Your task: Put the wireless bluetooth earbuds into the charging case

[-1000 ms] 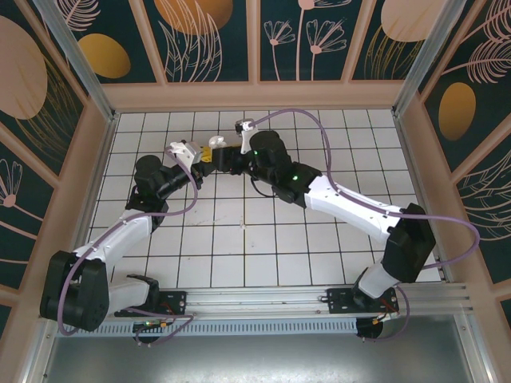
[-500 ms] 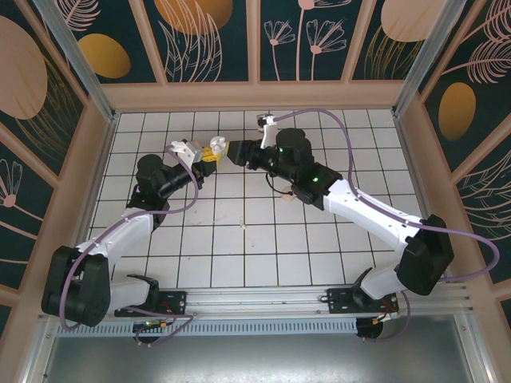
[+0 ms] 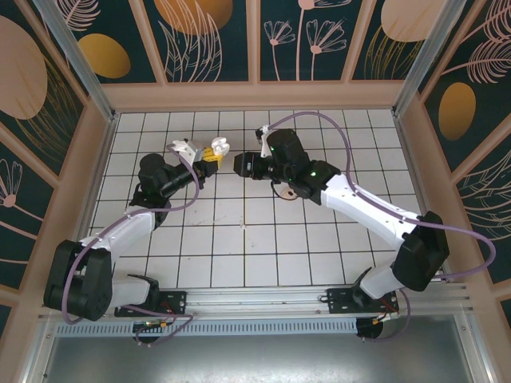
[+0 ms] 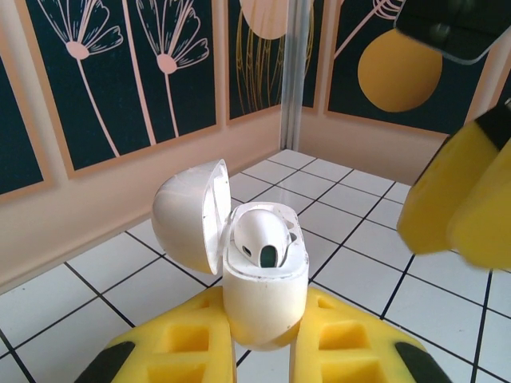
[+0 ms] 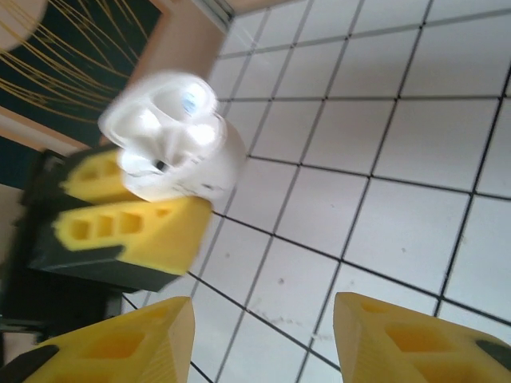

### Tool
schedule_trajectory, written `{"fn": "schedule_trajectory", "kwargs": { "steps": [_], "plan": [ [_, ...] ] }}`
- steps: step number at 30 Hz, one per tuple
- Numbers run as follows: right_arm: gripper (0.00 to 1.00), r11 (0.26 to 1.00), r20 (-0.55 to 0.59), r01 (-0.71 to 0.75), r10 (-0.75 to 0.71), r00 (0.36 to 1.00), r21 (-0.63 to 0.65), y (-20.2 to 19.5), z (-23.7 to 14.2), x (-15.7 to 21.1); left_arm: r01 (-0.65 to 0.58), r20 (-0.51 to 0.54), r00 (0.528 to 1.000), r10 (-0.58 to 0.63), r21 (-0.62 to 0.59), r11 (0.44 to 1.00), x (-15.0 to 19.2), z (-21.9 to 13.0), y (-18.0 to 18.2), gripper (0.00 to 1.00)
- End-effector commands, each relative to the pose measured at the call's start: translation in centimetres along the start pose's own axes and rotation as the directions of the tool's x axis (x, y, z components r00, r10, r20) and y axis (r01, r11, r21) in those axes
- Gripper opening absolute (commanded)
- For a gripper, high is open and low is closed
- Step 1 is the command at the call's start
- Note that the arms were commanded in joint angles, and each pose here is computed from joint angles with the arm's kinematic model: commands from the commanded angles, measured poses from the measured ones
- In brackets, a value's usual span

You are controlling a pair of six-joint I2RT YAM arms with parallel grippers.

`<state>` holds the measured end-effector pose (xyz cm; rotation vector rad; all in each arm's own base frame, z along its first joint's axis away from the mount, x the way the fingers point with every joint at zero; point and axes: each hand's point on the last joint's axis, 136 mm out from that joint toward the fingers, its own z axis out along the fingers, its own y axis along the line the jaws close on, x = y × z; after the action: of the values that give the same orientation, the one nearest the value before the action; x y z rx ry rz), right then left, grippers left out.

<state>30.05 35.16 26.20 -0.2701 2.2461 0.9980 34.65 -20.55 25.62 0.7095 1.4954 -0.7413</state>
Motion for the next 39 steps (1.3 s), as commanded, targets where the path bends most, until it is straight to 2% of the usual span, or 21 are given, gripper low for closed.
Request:
{"fn": "schedule_trajectory", "kwargs": {
  "steps": [1, 12, 23, 31, 39],
  "plan": [
    [0.49, 0.996, -0.1, -0.008, 0.017, 0.995, 0.086, -1.7, 0.8, 1.6, -0.013, 0.044, 0.999, 0.012, 0.016, 1.0, -1.6, 0.3, -0.1, 0.1],
    [0.46, 0.971, -0.311, 0.001, 0.075, 0.947, 0.238, -4.8, 3.2, 5.9, 0.037, -0.01, 0.999, -0.037, 0.008, 0.999, 0.2, -0.3, -0.4, 0.1],
    [0.45, 0.944, -0.527, 0.062, 0.126, 0.84, 0.323, -5.9, 4.9, 11.7, 0.06, -0.056, 0.997, -0.062, -0.035, 0.998, 1.3, -1.6, -0.7, 0.1],
    [0.42, 0.931, -0.642, 0.108, 0.153, 0.751, 0.348, -6.7, 5.9, 16.3, 0.062, -0.077, 0.995, -0.067, -0.058, 0.996, 1.9, -2.5, -1.0, 0.1],
    [0.41, 0.918, -0.684, 0.182, 0.121, 0.719, 0.353, -8.0, 7.2, 18.0, 0.064, -0.082, 0.994, -0.071, -0.079, 0.995, 2.1, -3.0, -1.0, 0.1]
  ]
}}
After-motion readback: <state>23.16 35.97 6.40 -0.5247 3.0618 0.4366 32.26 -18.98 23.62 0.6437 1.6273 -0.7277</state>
